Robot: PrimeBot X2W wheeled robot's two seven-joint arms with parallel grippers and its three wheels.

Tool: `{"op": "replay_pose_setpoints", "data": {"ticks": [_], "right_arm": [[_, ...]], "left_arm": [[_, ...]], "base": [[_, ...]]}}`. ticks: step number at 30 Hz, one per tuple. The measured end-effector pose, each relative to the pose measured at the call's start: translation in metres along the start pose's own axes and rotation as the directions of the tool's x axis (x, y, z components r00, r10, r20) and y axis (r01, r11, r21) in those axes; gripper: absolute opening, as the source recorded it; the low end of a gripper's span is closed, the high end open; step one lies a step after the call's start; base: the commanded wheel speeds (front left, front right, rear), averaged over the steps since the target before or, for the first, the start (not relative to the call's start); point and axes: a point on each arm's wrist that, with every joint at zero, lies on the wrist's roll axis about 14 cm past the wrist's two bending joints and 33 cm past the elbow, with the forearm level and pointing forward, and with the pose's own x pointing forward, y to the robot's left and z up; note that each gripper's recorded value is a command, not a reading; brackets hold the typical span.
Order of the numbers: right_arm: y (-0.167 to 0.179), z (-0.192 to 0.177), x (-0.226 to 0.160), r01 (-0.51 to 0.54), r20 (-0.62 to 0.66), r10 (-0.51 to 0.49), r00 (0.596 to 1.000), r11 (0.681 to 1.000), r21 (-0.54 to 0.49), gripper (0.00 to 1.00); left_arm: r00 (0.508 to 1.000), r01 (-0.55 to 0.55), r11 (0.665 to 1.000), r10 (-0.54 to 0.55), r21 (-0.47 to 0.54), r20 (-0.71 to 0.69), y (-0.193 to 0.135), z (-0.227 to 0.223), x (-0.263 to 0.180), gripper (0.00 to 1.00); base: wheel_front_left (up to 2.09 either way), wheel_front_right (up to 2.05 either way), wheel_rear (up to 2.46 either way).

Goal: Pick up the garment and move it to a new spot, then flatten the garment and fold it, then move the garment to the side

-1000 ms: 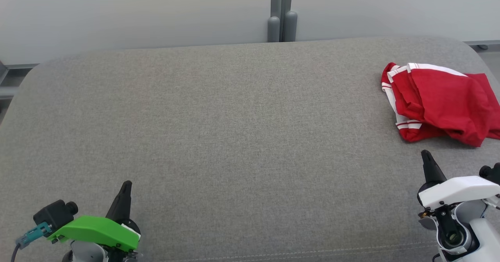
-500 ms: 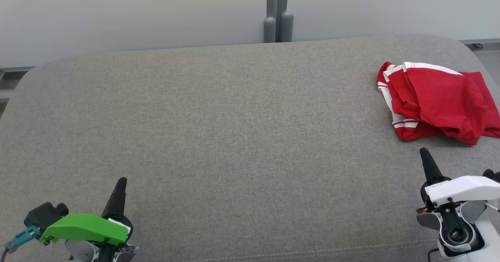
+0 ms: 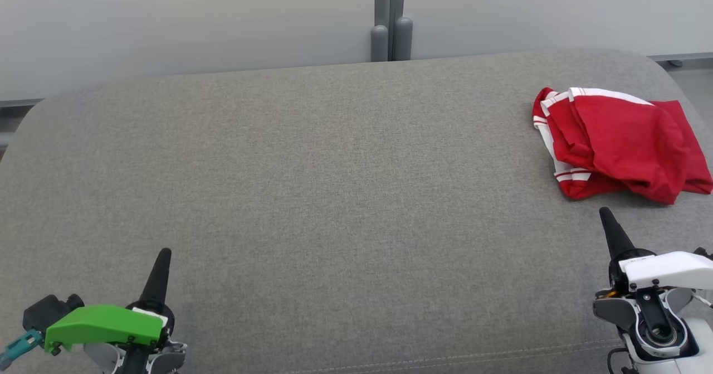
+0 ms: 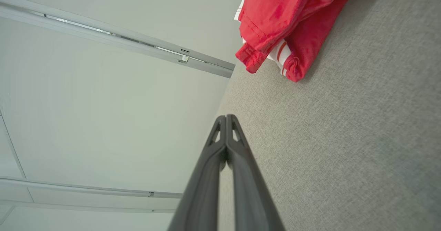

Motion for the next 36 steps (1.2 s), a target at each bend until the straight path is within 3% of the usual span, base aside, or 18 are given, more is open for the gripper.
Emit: {"op": "replay_pose_setpoints", "data": {"ticks": [13, 27, 36], "right_arm": [[0.005, 0.006, -0.002, -0.039, 0.025, 0.035, 0.999, 0.984, 0.176, 0.0], [0.012, 0.015, -0.006, -0.099, 0.069, 0.079, 0.995, 0.922, 0.374, 0.0], [0.013, 0.016, -0.006, -0.107, 0.074, 0.085, 0.994, 0.918, 0.382, 0.0]], "left_arm": [[0.999, 0.025, 0.988, -0.022, -0.155, 0.024, -0.003, 0.007, 0.002, 0.0], [0.996, 0.072, 0.945, -0.054, -0.319, 0.064, -0.006, 0.016, 0.004, 0.0], [0.996, 0.077, 0.943, -0.058, -0.325, 0.069, -0.008, 0.017, 0.005, 0.0]], "base": [[0.0, 0.0, 0.0], [0.0, 0.0, 0.0], [0.0, 0.0, 0.0]]}}
